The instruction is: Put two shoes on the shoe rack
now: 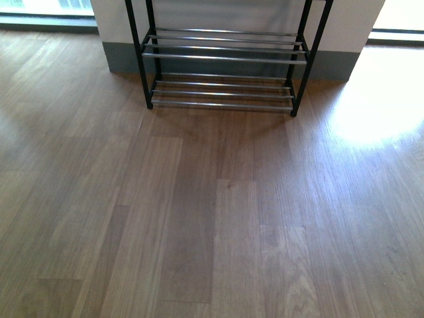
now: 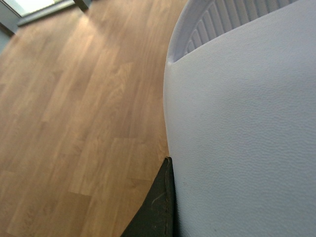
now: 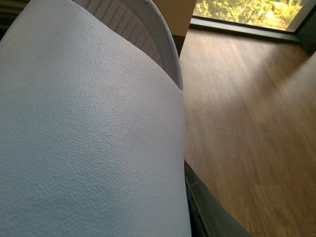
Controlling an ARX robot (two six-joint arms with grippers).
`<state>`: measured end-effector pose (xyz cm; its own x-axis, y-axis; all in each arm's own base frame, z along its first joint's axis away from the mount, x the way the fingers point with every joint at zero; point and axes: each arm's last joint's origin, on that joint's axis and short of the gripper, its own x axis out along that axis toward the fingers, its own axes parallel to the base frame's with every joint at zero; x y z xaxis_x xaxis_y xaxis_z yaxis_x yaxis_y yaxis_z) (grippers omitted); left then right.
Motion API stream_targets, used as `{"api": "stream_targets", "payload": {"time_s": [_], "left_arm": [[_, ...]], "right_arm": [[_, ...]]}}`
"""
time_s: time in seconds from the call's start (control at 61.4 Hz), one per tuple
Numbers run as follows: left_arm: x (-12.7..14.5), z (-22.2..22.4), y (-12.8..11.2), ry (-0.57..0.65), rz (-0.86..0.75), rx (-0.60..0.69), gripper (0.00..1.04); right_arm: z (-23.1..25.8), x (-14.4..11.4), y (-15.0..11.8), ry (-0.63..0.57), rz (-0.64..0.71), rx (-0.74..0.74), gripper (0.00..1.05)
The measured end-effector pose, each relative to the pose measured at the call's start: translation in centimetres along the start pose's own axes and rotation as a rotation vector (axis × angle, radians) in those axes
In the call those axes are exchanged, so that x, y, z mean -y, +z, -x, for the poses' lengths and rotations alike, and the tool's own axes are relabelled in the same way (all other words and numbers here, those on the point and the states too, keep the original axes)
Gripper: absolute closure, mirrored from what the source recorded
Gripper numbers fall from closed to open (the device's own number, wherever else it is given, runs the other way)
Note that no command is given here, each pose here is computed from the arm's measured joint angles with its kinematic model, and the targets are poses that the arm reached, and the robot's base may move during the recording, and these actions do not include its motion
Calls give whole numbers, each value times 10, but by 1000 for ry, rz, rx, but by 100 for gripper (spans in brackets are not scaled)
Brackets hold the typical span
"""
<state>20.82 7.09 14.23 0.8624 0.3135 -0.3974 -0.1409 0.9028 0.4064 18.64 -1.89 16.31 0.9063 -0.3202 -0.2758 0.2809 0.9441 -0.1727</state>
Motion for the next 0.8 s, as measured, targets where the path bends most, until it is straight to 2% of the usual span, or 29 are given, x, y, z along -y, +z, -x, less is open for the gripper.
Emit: {"api": "stream_targets", "payload": {"time_s": [0.212,0.505,0.798], "left_arm": [[-9,41,13,29,-34,78,103],[-10,84,19,74,-22,154,103],[-11,89,20,83,0,180,103]], "right_arm": [[0,0,0,0,0,0,103],[0,0,0,0,0,0,103],[0,0,0,0,0,0,103]]}}
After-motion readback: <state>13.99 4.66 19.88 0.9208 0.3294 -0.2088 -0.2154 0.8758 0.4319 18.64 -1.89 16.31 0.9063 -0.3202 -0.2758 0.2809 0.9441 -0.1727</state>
